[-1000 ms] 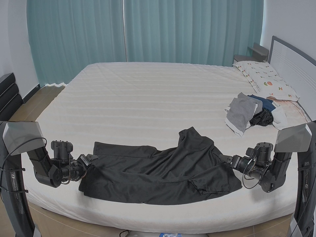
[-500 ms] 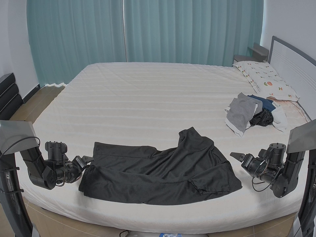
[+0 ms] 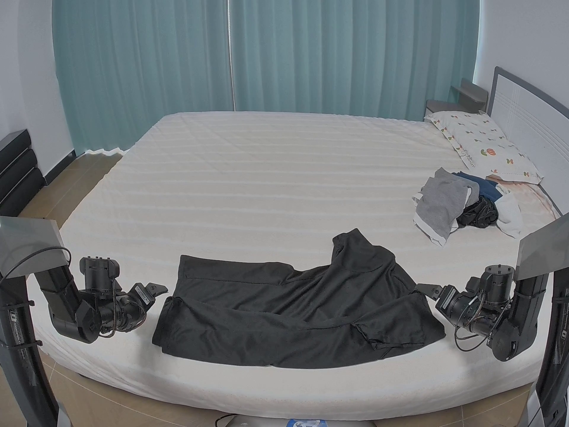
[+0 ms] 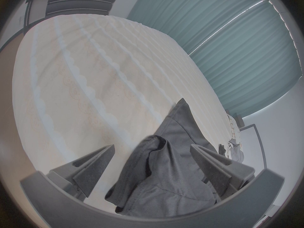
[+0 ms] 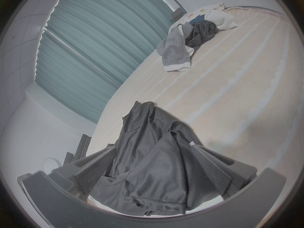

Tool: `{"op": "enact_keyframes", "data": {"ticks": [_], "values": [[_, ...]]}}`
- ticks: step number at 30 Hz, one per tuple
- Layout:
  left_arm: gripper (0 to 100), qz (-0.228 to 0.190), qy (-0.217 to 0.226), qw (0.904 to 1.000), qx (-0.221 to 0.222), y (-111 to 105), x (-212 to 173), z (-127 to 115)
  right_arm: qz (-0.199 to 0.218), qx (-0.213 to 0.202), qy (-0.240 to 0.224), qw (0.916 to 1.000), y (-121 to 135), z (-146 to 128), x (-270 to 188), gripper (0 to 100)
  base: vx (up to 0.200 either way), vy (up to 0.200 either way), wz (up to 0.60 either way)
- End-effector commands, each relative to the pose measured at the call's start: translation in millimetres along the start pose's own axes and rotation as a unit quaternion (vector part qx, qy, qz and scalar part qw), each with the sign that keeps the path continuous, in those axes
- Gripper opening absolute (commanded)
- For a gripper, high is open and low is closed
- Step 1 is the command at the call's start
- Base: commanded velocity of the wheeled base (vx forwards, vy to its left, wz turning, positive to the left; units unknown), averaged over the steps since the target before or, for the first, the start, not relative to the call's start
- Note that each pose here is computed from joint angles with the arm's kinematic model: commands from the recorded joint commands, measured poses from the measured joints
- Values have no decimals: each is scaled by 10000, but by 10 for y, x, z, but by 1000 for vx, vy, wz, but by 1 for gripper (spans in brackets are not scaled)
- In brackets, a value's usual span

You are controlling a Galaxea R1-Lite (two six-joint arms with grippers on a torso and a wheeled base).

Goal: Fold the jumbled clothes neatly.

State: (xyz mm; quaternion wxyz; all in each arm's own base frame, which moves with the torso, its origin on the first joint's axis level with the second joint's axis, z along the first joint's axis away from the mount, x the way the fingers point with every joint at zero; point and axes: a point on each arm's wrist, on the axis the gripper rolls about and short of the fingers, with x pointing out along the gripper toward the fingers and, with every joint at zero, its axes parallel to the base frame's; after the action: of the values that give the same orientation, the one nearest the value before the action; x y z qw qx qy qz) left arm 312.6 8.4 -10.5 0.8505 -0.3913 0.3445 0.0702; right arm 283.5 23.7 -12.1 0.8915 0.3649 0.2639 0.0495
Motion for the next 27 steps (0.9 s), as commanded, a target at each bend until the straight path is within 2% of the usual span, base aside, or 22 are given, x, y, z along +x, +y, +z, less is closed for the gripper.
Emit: {"op": "enact_keyframes", "data": {"ticks": [1, 5, 14, 22, 27], "values": [[100, -1, 7, 10000, -4, 1, 6, -6, 18, -19, 19, 10000, 2, -20, 15, 100, 0, 0, 0], [100, 26, 23, 10000, 5, 12, 4, -17, 12, -27, 14, 10000, 1, -20, 15, 100, 0, 0, 0], [100, 12, 31, 10000, 19, -6, 6, -26, 10, -40, 3, 10000, 7, -20, 14, 100, 200, 0, 0], [100, -72, -45, 10000, 21, -48, 0, 8, 34, -61, -14, 10000, 25, -15, 9, 100, 0, 0, 0], [100, -397, -131, 9990, 159, -265, 20, 22, 44, -64, -25, 10000, 31, -9, 6, 100, 0, 0, 0]]}}
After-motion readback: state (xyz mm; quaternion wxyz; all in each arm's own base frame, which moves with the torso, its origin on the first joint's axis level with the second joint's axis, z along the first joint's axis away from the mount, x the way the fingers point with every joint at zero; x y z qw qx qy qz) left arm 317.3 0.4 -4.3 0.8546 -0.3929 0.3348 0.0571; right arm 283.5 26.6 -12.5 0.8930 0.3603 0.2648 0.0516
